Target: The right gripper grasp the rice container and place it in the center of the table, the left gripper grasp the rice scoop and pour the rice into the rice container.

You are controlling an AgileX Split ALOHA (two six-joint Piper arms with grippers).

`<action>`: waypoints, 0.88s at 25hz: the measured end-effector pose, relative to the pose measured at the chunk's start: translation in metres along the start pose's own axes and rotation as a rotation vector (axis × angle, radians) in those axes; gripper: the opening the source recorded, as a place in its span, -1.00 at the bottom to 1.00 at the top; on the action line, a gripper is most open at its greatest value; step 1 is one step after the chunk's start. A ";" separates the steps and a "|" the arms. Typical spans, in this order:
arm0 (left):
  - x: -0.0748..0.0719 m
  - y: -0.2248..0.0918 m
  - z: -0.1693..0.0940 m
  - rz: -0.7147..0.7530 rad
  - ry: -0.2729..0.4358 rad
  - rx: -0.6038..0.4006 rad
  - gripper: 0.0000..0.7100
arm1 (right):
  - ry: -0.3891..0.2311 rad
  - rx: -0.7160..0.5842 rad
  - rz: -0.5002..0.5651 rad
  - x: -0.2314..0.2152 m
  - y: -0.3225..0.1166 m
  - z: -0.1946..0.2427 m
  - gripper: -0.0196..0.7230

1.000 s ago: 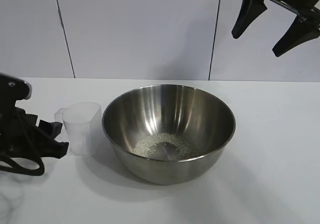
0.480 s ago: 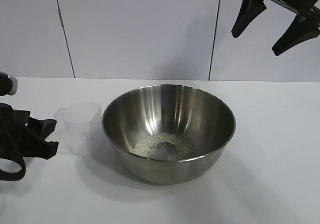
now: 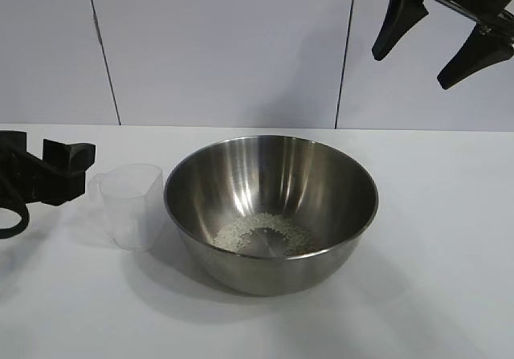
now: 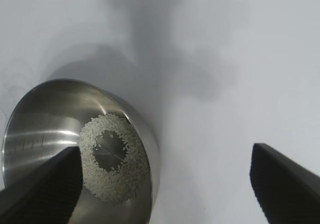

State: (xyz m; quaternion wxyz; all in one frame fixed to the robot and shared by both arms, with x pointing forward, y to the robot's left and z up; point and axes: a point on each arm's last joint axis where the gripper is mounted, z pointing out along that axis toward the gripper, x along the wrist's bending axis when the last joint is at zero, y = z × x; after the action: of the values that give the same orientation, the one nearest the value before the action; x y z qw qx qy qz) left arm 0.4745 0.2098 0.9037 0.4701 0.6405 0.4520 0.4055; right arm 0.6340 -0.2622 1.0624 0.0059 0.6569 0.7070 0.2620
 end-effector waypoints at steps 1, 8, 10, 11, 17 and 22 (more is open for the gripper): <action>0.000 0.001 0.000 -0.008 0.000 -0.003 0.65 | 0.000 0.000 0.000 0.000 0.000 0.000 0.75; 0.002 0.012 -0.004 -0.108 0.002 -0.045 0.68 | 0.000 0.000 0.000 0.000 0.000 0.000 0.75; 0.002 0.020 -0.008 -0.147 -0.003 -0.042 0.68 | 0.000 0.000 0.000 0.000 0.000 0.000 0.75; 0.002 0.022 -0.009 -0.165 -0.009 -0.017 0.68 | 0.000 0.000 0.000 0.000 0.000 0.000 0.75; -0.004 0.070 -0.008 -0.242 -0.083 0.177 0.68 | 0.000 0.000 0.000 0.000 0.000 0.000 0.75; -0.006 0.117 0.002 -0.251 -0.148 0.428 0.68 | 0.000 0.000 0.000 0.000 0.000 0.000 0.75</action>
State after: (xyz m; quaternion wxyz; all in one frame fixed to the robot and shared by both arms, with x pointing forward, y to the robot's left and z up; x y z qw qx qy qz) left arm 0.4980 0.1858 1.0164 0.4024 0.6921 0.5680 0.1912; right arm 0.6340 -0.2622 1.0624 0.0059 0.6569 0.7070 0.2620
